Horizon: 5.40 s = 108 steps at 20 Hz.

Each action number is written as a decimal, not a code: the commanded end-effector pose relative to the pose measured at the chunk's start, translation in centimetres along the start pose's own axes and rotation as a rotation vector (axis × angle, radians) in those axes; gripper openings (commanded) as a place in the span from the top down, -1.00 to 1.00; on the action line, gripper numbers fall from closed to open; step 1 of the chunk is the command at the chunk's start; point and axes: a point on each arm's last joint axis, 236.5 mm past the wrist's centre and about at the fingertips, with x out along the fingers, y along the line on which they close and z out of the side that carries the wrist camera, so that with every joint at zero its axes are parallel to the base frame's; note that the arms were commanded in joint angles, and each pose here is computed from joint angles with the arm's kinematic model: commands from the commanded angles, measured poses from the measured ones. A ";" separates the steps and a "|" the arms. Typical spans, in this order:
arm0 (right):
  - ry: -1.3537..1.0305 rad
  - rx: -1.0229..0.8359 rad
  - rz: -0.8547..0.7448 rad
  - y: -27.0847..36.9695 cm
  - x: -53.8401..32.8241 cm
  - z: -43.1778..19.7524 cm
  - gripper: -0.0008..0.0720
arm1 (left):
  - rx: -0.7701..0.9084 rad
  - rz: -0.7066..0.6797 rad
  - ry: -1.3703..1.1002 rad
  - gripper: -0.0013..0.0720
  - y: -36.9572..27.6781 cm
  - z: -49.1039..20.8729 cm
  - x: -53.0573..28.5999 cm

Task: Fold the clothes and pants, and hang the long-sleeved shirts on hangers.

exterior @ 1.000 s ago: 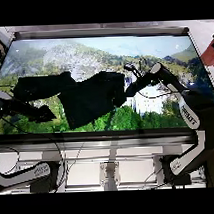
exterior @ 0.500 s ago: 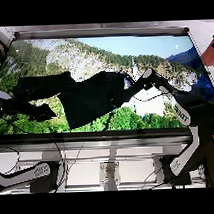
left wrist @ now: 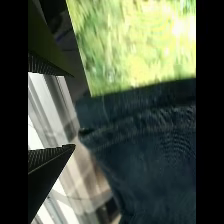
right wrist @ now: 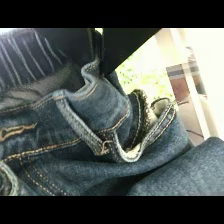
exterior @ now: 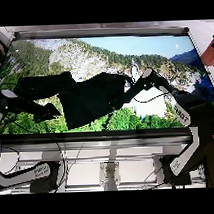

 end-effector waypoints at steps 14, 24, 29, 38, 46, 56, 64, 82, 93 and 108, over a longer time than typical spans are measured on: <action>-0.077 0.125 0.045 2.2 -8.2 0.8 0.95 | 0.094 0.058 0.153 -0.38 -2.0 -2.6 5.8; -0.076 0.132 0.045 2.2 -8.2 0.8 0.94 | 0.194 -0.062 0.163 -0.37 -7.1 -3.4 8.2; -0.076 0.133 0.046 2.2 -8.2 0.8 0.94 | 0.194 -0.056 0.147 0.34 -7.1 -3.1 8.4; -0.119 0.276 -0.120 1.8 -15.9 -1.5 0.95 | 0.168 0.063 -0.137 0.90 -3.5 1.9 -0.3; -0.381 0.495 -0.442 1.1 -30.5 -7.4 0.95 | -0.137 0.307 -0.592 0.90 7.9 2.6 -18.3; -0.927 0.703 -0.815 -1.2 -48.0 -8.5 0.95 | -0.311 0.433 -1.016 0.90 10.0 5.6 -35.8; -1.235 0.665 -0.630 -0.4 -56.2 -1.6 0.96 | -0.305 0.160 -0.985 0.90 7.0 12.4 -39.9; -0.336 1.234 -0.520 -0.2 -33.3 -24.6 0.95 | -0.446 0.338 -0.146 0.90 14.2 1.5 -19.7; -0.070 1.442 -0.702 3.0 -27.3 -35.8 0.95 | -0.470 0.520 0.164 0.90 19.6 -9.2 -11.3; -0.079 1.482 -0.671 4.1 -27.6 -37.7 0.79 | -0.480 0.504 0.118 0.23 22.2 -10.6 -12.4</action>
